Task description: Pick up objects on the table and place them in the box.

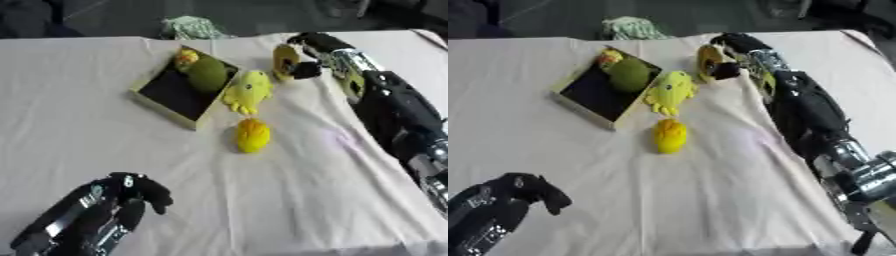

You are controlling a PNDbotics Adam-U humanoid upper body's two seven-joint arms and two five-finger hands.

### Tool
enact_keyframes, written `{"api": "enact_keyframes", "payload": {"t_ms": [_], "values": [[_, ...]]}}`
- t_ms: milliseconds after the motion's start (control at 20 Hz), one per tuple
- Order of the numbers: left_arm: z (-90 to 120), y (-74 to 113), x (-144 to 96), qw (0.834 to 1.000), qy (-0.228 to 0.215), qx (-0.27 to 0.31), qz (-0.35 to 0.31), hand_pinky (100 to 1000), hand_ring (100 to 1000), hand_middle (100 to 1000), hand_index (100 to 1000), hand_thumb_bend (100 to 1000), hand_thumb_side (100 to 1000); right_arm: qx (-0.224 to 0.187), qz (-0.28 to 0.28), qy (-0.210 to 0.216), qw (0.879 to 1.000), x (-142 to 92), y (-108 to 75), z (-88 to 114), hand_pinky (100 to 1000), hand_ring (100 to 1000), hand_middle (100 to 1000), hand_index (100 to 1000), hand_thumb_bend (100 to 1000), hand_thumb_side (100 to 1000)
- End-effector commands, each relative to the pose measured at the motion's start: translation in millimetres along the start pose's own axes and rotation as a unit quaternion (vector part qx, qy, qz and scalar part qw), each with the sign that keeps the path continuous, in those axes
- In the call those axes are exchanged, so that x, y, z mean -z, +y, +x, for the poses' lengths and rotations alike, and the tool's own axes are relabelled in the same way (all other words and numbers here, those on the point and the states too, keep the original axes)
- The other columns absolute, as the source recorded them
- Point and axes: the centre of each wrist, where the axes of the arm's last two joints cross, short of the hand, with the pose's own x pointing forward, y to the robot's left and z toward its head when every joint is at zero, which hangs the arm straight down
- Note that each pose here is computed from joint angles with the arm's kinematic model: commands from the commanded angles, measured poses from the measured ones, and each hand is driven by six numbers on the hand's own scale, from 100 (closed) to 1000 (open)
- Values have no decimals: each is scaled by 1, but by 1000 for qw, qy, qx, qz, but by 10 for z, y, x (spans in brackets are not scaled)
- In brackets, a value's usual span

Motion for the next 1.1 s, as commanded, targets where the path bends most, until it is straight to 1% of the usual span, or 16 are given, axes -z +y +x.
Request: {"api": "enact_keyframes", "payload": {"t_ms": [50,100,300,400,500,650,700,850,900,950,1000,1050,1100], "values": [[62,23,-14,1000,-5,12,2,727,698,526,737,100,704,-10,7,0,1000,-12,-122,-54,779,834,895,952,100,597],[62,23,-13,1000,-6,12,2,727,698,526,737,100,704,-15,8,1,1000,-11,-121,-48,780,833,892,951,100,573],[62,22,-11,1000,-6,12,2,727,698,526,737,100,706,-40,-1,12,999,2,-107,-8,788,832,886,949,100,395],[63,21,-9,1000,-7,12,2,727,698,526,737,100,707,-59,-10,16,998,7,-91,15,791,830,874,945,100,324],[63,20,-8,1000,-7,12,2,727,698,526,737,100,709,-73,-17,20,997,15,-52,35,784,820,851,936,100,292],[64,19,-5,1000,-7,13,1,727,698,527,737,100,710,-86,-31,25,995,26,5,58,759,792,797,902,100,293],[64,19,-5,1000,-7,13,1,727,698,527,737,100,710,-88,-38,26,995,28,22,63,734,767,754,863,100,290],[65,20,-4,1000,-8,13,1,727,698,527,737,100,710,-93,-62,32,993,31,68,69,684,717,662,791,100,278],[65,19,-3,1000,-8,13,1,727,698,527,737,100,711,-93,-71,33,993,31,81,69,650,680,590,734,121,271],[65,19,-3,1000,-8,13,1,727,698,527,737,100,710,-93,-77,33,992,31,93,69,647,677,583,728,124,271],[66,19,-2,1000,-8,13,1,727,698,527,737,100,709,-93,-84,33,992,32,103,69,613,632,509,664,146,268],[66,19,-1,1000,-8,13,0,727,699,527,737,100,709,-93,-90,33,991,32,111,69,602,618,489,646,153,267],[67,20,-1,1000,-8,13,0,727,699,527,737,100,708,-91,-98,32,990,32,116,69,567,582,434,588,163,259]]}}
